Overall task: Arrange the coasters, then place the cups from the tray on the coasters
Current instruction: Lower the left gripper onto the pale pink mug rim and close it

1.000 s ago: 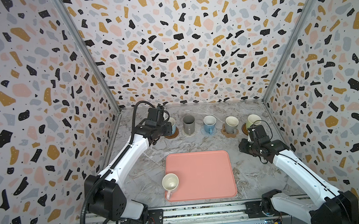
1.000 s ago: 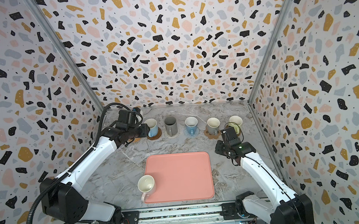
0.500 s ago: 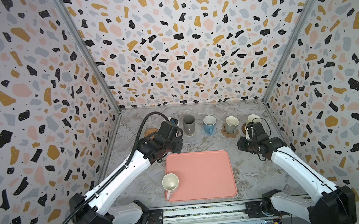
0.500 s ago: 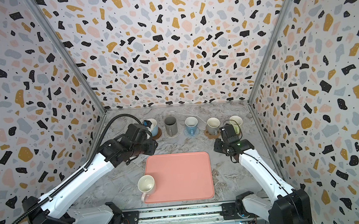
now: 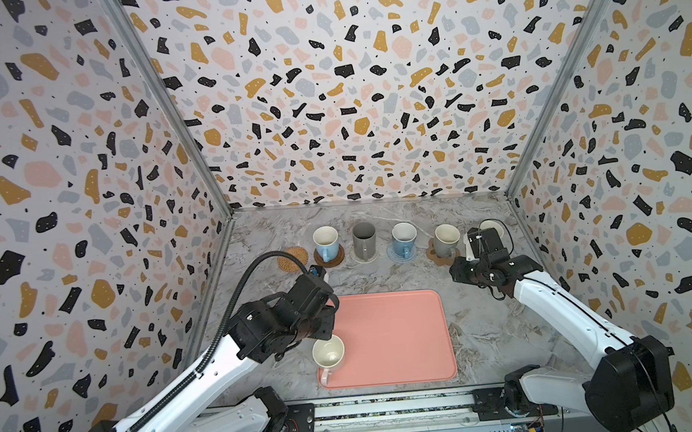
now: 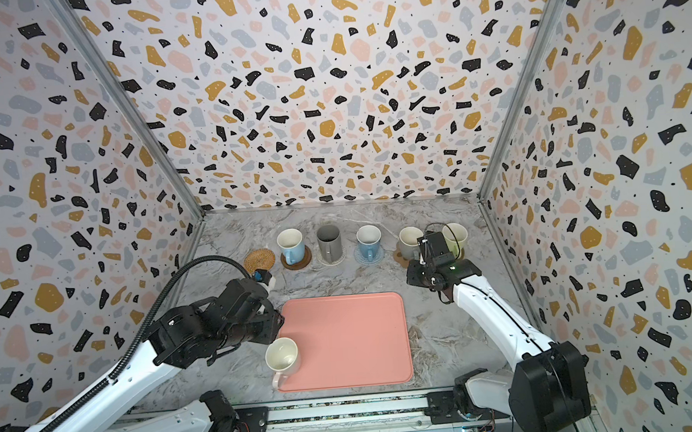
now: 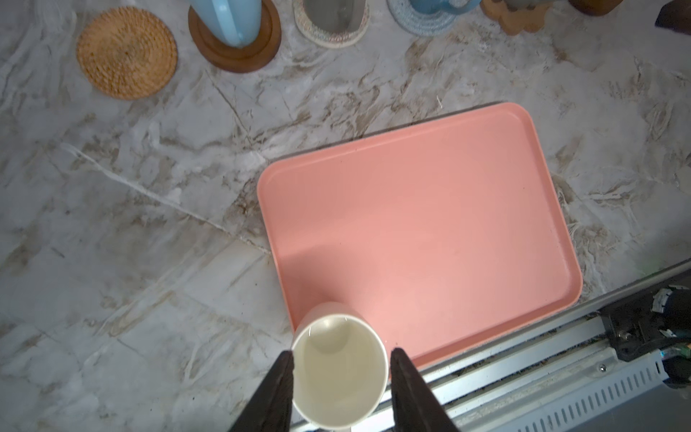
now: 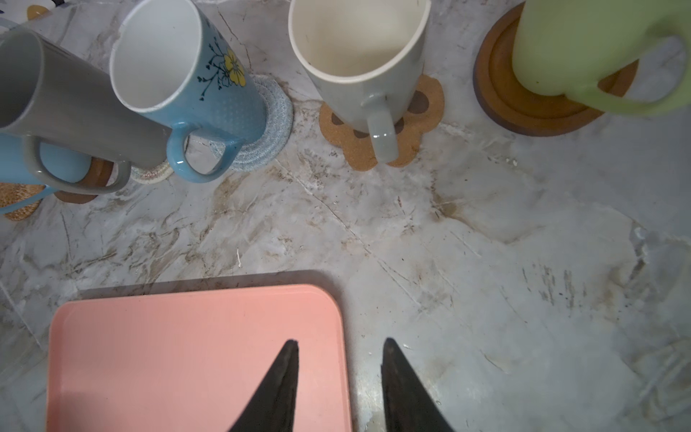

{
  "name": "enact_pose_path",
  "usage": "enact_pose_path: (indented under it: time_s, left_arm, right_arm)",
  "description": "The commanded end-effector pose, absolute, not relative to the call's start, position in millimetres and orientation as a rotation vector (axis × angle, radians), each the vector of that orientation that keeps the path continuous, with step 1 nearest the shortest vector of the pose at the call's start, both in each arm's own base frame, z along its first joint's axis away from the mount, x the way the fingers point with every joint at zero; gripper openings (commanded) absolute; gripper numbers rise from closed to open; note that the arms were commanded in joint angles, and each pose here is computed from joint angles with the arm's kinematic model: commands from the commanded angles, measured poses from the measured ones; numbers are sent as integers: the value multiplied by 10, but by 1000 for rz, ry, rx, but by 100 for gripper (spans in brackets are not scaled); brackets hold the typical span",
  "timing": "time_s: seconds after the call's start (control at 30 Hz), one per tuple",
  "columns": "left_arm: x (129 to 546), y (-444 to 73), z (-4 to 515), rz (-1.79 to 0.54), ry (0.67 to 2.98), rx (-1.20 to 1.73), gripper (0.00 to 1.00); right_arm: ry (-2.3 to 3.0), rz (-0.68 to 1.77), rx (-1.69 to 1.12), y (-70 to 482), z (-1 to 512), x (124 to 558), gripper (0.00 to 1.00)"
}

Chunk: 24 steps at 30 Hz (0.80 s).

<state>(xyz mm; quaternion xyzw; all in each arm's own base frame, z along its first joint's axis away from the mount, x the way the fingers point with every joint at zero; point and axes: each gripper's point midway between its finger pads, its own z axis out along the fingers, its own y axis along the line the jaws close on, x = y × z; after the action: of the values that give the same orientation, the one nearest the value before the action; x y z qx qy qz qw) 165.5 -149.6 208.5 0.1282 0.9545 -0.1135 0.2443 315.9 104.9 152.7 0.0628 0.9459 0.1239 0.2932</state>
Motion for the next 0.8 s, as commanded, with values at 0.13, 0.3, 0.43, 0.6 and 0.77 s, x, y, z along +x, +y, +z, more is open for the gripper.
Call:
enact_pose_path:
  time_s: [0.13, 0.3, 0.43, 0.6, 0.77]
  left_arm:
    - [1135, -1366, 1716, -326, 2828, 470, 45]
    - [923, -1324, 1524, -318, 2922, 564, 44]
    - [815, -1372, 1420, -352, 2956, 625, 45]
    - [742, -1392, 1310, -342, 2991, 671, 45]
    - [726, -1435, 1228, -353, 3002, 675, 47]
  right_arm:
    - [2457, 351, 139, 1084, 1765, 3282, 39]
    - [2460, 339, 139, 1069, 1768, 3273, 39]
    - [2464, 331, 142, 1059, 1752, 3269, 39]
    - [2468, 327, 143, 1058, 1739, 3277, 39]
    - [2475, 322, 140, 1060, 1711, 3286, 39]
